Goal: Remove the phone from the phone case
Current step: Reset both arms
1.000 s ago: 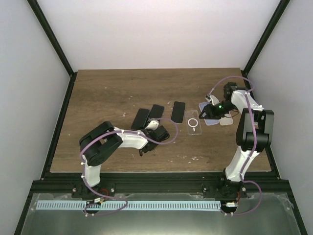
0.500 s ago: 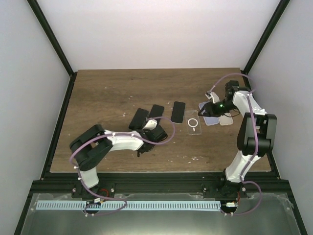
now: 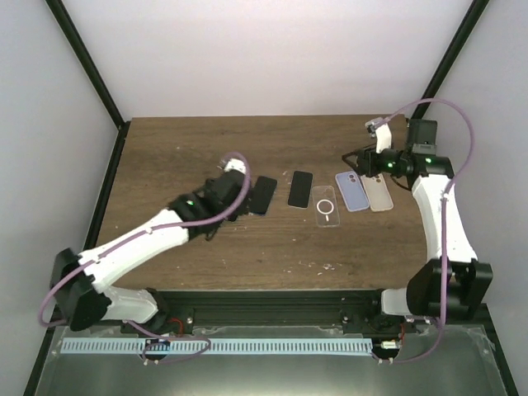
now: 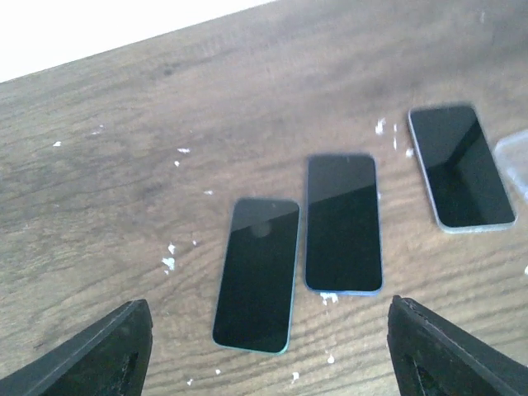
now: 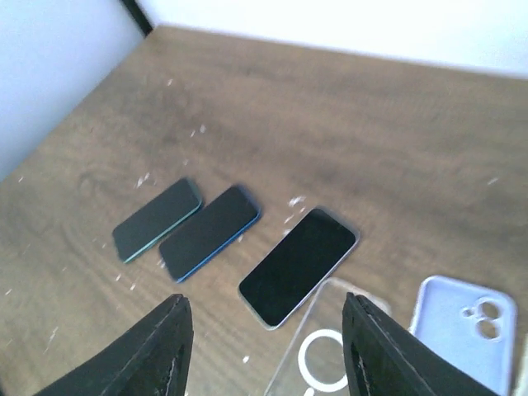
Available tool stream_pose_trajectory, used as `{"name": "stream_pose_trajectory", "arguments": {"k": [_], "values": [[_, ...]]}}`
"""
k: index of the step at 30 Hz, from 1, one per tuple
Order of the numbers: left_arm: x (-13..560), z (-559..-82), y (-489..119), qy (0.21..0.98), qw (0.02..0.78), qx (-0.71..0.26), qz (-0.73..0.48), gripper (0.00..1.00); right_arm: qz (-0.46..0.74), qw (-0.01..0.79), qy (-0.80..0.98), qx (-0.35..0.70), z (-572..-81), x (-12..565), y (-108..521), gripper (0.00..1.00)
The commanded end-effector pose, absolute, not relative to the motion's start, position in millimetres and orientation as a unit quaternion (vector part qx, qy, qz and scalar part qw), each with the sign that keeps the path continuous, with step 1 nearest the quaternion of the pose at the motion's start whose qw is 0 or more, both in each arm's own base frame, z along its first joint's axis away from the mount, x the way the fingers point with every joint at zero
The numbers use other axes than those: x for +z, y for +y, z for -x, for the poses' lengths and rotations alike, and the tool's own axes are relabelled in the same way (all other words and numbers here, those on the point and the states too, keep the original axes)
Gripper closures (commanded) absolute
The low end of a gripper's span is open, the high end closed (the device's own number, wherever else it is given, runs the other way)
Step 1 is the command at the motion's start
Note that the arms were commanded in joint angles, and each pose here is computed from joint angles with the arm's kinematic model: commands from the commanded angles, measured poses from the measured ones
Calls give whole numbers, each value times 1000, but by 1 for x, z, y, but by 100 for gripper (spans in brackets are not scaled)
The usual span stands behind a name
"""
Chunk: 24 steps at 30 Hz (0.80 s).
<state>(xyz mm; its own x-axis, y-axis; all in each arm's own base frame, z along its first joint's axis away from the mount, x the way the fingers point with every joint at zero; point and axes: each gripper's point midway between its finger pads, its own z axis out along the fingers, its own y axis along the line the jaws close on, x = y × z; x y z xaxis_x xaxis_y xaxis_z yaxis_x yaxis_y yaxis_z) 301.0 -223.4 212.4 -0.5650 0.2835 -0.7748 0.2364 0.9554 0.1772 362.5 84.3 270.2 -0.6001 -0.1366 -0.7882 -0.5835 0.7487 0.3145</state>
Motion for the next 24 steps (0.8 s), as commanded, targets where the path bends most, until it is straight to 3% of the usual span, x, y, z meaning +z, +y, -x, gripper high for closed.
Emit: {"name": "stream_pose_trajectory", "arguments": {"k": [1,2,3,4,10,24], "values": [[253,-297,-204,891,425,-75,-139,19,170,527,807,205,-375,335,56,41],[264,-300,-196,888,432,-88,-129,18,160,558,795,178,-375,349,48,30],[274,-301,-189,884,441,-97,-124,18,151,588,779,154,-372,362,42,8],[284,-303,-183,878,452,-101,-123,18,144,608,768,141,-368,364,39,1],[303,-314,-145,848,525,-41,-59,13,83,657,737,131,-339,355,29,0],[276,-310,-132,836,545,-16,-58,15,65,633,749,184,-331,350,39,0]]}}
